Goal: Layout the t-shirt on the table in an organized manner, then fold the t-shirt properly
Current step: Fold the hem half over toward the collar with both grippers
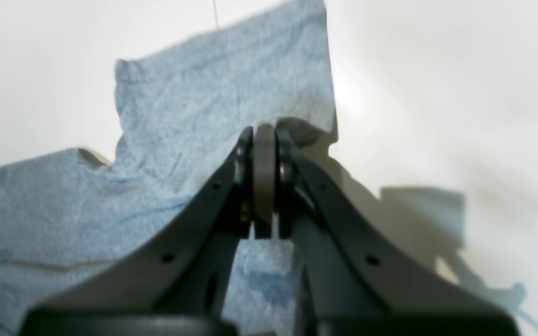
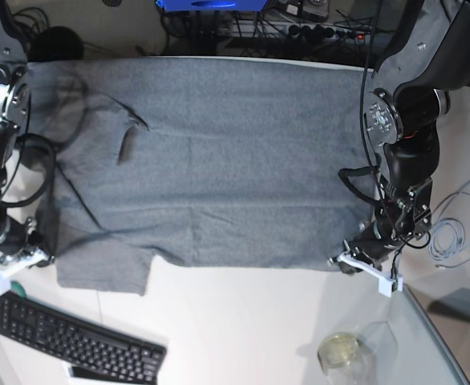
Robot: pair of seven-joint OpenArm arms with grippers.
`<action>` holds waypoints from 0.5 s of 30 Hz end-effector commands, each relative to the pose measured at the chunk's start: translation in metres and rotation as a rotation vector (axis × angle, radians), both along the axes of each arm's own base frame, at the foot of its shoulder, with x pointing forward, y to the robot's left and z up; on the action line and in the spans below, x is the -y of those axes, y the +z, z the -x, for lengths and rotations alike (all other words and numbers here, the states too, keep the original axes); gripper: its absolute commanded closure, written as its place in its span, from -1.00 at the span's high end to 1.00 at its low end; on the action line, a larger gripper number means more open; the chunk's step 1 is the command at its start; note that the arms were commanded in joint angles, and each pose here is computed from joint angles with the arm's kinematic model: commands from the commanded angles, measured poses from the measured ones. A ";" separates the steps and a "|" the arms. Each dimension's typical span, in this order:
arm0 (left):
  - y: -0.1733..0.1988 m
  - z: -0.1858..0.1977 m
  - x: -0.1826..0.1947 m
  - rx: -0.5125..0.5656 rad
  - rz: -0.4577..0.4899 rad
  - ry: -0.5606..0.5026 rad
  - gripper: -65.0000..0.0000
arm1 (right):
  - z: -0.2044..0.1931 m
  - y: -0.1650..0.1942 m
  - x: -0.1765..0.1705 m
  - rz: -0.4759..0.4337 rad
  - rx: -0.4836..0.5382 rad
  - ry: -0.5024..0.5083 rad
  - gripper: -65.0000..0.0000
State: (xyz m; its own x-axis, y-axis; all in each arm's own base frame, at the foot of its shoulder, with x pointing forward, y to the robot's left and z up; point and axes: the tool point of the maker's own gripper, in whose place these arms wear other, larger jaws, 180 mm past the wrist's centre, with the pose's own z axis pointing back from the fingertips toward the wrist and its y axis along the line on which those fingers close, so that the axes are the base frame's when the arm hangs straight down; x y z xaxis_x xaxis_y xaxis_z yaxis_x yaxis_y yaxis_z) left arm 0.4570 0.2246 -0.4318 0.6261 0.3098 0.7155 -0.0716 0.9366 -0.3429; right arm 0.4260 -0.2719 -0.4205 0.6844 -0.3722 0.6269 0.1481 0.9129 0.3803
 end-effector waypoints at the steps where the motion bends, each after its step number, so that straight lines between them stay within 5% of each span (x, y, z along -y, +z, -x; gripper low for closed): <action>1: 0.033 -0.023 -0.009 0.079 -0.014 0.007 -1.00 | -0.023 0.033 0.015 0.022 0.096 -0.015 -1.00; 15: 0.051 -0.012 -0.023 0.069 -0.108 -0.026 -1.00 | -0.030 0.037 0.012 0.200 0.132 0.125 -1.00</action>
